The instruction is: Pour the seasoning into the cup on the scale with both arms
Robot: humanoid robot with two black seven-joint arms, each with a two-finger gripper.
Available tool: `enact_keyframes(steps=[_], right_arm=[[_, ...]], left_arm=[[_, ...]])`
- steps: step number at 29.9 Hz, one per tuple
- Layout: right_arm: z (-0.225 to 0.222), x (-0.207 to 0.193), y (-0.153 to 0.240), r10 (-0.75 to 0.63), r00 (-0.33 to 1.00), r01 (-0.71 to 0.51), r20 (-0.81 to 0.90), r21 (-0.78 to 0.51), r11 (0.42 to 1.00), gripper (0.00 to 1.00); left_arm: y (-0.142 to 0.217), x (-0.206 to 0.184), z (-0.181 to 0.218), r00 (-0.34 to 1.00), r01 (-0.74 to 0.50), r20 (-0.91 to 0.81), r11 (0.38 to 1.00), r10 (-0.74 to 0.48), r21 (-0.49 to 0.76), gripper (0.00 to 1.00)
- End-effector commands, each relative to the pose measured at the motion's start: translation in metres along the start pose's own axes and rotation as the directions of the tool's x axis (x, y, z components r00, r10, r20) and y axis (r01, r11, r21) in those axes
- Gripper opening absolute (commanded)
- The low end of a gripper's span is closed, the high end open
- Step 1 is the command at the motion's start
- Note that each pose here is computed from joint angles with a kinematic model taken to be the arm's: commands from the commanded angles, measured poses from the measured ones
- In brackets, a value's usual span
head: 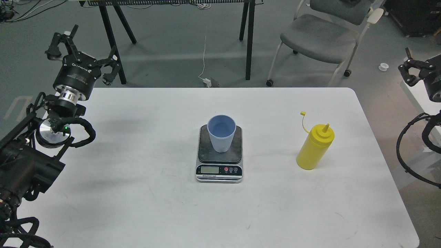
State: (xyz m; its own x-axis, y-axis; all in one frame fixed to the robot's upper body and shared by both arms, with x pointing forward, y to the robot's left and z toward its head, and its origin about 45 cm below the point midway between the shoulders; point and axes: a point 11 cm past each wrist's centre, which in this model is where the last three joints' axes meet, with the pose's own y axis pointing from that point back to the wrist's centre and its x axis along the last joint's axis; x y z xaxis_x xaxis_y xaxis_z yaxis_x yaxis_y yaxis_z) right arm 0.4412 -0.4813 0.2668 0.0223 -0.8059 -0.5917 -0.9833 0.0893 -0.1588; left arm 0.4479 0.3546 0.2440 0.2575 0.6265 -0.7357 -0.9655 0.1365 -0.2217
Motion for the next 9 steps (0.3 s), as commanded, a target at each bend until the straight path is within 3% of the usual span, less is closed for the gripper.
enact_keyframes(steps=[1, 9], right_arm=[[0.019, -0.021, -0.015, -0.023, 0.998, 0.023, 0.051, -0.008, 1.0, 0.99], [0.041, -0.035, -0.018, -0.04, 0.994, 0.042, 0.097, -0.024, 0.999, 0.99]], left_arm=[[0.005, 0.005, -0.003, 1.0, -0.013, -0.007, 1.0, 0.013, -0.002, 1.0], [0.003, 0.004, 0.01, 1.0, -0.012, -0.016, 0.999, 0.012, -0.042, 1.0]])
